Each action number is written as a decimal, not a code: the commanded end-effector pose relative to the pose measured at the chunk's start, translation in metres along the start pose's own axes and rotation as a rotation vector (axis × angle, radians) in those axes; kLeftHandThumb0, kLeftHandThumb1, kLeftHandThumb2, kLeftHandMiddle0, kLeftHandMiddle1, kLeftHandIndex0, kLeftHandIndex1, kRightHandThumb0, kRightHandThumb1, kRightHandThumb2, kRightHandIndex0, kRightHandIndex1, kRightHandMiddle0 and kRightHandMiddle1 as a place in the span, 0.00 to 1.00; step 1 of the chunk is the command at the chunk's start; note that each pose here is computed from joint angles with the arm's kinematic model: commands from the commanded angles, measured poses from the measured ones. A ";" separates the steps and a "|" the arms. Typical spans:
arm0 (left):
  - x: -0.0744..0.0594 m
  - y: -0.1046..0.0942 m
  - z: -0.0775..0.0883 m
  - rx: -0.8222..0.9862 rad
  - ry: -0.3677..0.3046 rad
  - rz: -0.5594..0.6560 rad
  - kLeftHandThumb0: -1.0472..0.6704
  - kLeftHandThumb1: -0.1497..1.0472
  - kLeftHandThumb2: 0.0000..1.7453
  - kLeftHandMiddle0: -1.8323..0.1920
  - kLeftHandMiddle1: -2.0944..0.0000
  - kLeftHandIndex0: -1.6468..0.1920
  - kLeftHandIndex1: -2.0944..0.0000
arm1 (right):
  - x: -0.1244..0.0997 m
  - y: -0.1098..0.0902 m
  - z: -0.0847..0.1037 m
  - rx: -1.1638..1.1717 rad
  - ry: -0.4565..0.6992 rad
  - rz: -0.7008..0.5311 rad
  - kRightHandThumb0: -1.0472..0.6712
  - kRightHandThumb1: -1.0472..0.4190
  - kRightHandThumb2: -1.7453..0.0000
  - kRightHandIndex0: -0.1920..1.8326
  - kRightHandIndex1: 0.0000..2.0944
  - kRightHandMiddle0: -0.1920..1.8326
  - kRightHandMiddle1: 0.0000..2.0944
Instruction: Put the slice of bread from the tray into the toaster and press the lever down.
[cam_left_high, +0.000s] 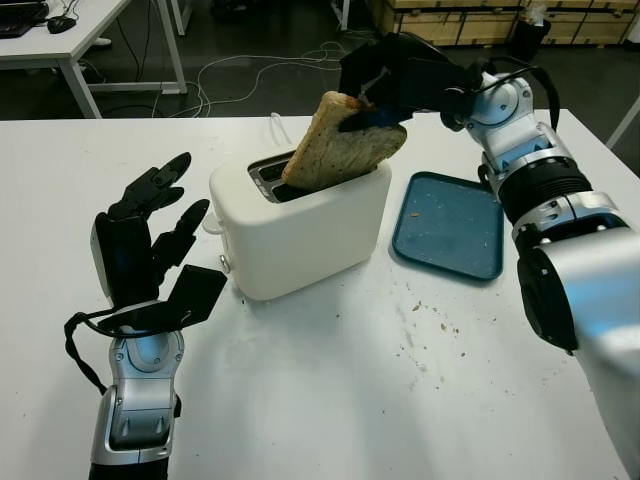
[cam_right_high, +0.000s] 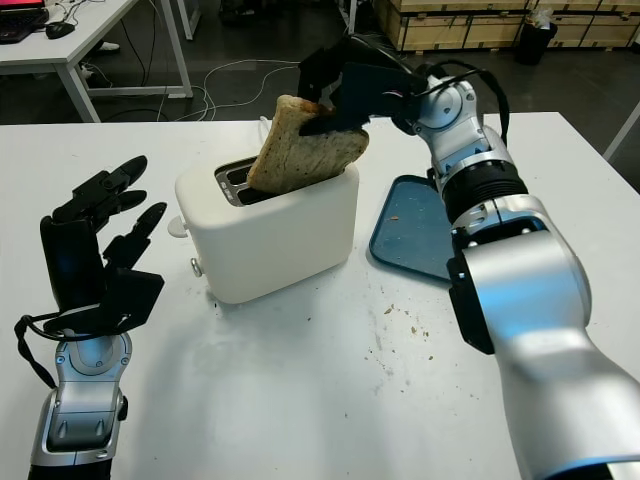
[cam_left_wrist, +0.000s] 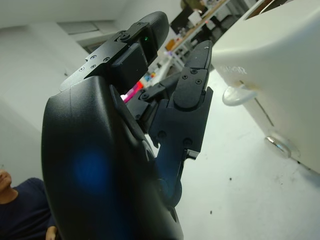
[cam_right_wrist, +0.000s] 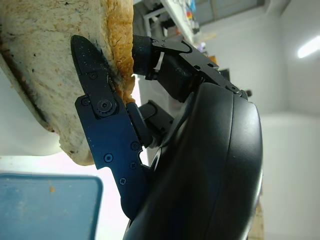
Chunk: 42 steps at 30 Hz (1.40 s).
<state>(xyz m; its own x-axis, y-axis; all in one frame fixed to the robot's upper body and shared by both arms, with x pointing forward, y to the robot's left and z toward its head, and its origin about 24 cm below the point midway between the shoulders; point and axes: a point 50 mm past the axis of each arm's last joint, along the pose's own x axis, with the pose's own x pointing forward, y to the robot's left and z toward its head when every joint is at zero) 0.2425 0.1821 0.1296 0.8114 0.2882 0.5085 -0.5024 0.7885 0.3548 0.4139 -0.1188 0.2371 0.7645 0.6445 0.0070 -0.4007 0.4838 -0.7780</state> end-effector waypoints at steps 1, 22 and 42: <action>-0.001 0.000 -0.001 0.001 -0.004 -0.006 0.46 0.88 0.01 0.55 0.74 0.42 1.00 | 0.003 -0.004 0.014 -0.057 -0.063 0.016 0.36 0.09 0.82 0.64 0.83 0.54 0.83; -0.001 0.000 0.000 0.003 -0.003 0.002 0.45 0.87 0.00 0.54 0.73 0.42 1.00 | 0.017 0.049 0.017 -0.324 -0.052 0.326 0.12 0.09 0.95 0.34 0.39 0.42 0.26; 0.004 0.007 0.004 0.041 -0.050 -0.009 0.45 0.86 0.00 0.53 0.72 0.41 0.99 | -0.018 -0.008 0.018 -0.591 -0.185 -0.256 0.22 0.09 0.95 0.15 0.32 0.33 0.01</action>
<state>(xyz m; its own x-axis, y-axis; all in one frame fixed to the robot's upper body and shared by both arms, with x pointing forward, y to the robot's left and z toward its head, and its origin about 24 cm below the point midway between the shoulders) 0.2420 0.1852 0.1300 0.8121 0.2787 0.5127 -0.5042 0.7776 0.3758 0.3992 -0.1154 0.2544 0.7079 0.6659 0.2355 0.0488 0.2865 -0.9568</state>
